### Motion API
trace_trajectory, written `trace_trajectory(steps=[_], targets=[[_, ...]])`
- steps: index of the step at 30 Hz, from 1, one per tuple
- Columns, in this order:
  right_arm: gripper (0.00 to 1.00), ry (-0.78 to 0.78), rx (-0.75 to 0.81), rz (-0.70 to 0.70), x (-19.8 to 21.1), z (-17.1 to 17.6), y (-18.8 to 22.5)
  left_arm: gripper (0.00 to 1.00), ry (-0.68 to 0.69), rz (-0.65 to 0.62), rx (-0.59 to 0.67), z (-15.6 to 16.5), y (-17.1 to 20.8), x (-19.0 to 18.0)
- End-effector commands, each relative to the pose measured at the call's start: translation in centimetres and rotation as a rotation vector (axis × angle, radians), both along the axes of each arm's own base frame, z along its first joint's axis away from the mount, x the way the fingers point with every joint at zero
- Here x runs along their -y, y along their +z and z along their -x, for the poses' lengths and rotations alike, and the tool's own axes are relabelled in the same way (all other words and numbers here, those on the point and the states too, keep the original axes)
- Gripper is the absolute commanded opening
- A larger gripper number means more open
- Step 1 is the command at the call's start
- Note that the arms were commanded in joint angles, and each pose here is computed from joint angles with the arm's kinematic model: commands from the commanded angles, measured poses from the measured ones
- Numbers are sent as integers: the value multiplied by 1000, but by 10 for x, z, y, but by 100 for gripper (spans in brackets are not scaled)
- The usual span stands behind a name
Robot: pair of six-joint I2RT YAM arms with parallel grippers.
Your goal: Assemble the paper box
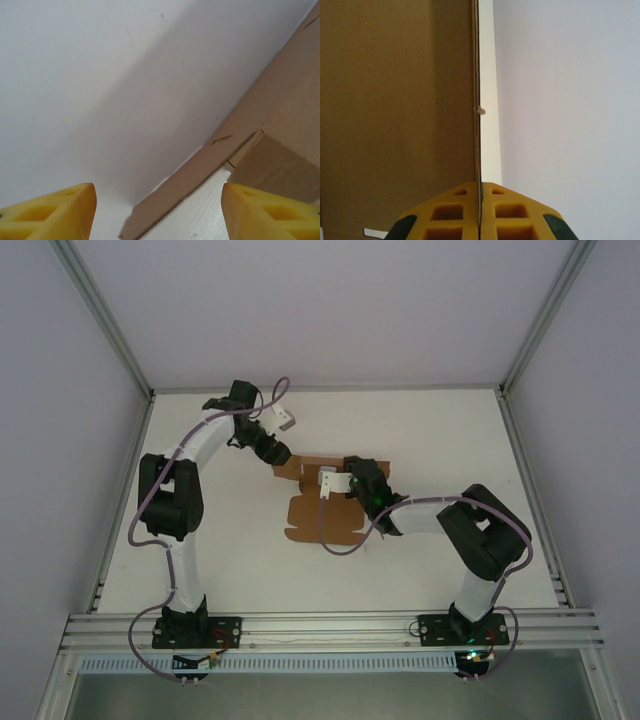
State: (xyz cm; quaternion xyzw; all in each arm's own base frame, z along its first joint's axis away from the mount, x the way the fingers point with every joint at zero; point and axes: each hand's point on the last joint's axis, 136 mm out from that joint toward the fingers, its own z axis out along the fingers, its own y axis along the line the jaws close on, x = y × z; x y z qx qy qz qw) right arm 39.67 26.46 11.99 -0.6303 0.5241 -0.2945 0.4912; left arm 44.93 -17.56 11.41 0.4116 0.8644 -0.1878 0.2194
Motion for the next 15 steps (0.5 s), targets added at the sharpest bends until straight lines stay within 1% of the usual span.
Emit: trace_trajectory(steps=[1, 4, 7, 8, 9, 12, 14, 15], targets=[[0, 5, -4, -66, -6, 2, 17, 67, -44, -4, 8, -1, 3, 1], [0, -6, -26, -54, -5, 2, 13, 67, -83, -5, -19, -1, 4, 6], [0, -14, -20, -54, -5, 0, 14, 66, -130, -12, -69, 10, -4, 10], [0, -18, -19, -58, -5, -1, 14, 64, -131, -21, -70, 10, -8, 10], [0, -19, -20, -60, -5, -1, 14, 60, -124, -30, -68, 9, -12, 8], [0, -18, -26, -57, -5, 0, 13, 56, -131, -10, -85, 13, -15, 12], [0, -17, -34, -51, -6, 0, 10, 54, -147, 14, -90, 17, -11, 17], [0, -18, -34, -52, -6, 0, 10, 51, -158, 19, -91, 20, -10, 20]])
